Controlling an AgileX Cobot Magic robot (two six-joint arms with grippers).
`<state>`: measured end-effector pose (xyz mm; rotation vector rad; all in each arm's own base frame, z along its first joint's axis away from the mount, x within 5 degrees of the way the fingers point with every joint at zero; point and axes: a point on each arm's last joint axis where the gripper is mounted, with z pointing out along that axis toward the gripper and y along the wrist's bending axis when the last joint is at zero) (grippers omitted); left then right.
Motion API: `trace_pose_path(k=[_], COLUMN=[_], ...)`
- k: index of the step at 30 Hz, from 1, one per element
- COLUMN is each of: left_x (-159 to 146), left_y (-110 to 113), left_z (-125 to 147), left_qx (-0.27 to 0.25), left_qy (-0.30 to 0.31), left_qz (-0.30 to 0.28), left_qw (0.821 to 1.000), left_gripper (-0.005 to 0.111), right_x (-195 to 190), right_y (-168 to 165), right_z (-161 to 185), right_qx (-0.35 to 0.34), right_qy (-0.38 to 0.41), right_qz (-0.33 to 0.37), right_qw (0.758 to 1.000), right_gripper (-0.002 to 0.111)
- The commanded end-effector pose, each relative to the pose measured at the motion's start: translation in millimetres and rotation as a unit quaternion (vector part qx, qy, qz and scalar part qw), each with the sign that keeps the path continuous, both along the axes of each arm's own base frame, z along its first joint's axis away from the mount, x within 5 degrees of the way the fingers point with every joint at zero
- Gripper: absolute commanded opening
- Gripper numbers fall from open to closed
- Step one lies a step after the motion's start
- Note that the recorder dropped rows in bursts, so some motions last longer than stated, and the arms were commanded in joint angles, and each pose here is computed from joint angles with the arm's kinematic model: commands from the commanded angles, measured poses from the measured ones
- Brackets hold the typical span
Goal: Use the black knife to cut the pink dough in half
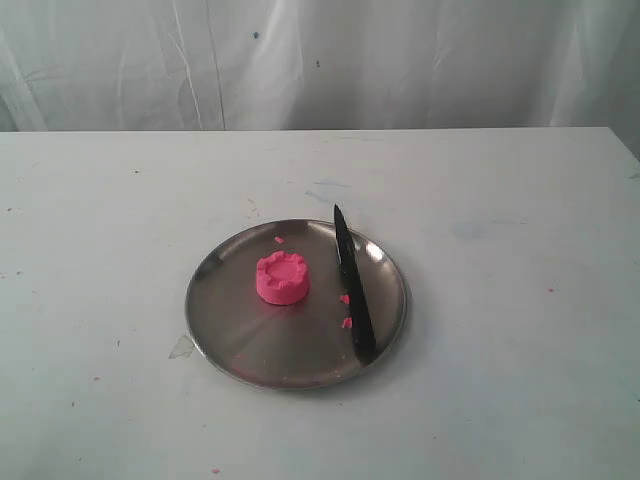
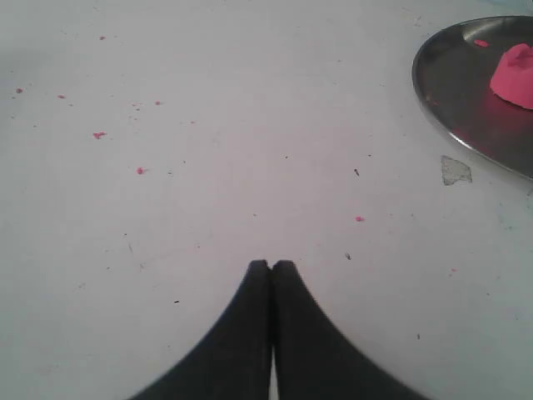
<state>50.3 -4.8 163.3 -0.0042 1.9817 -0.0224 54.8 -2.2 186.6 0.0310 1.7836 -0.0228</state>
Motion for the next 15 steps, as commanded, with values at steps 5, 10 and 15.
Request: trace_pose_path(k=[5,10,15], left_x=[0,0,0], left_y=[-1,-1,-1], left_z=[-1,-1,-1], left_qx=[-0.001,-0.001,-0.001], left_qy=[0.002,0.002,0.002], left_qz=[-0.005,-0.005,-0.005], left_qw=[1.000,1.000,1.000], left_gripper=[0.000,0.000,0.000], right_x=[1,1,0], right_y=[1,1,2], right_z=[26,27,37], right_qx=[-0.014,-0.014,-0.002], right_qy=[-0.144,-0.153,-0.209], right_qz=[0.007,0.007,0.009], right_qw=[0.989,0.988,0.978], right_gripper=[0.000,0.000,0.000])
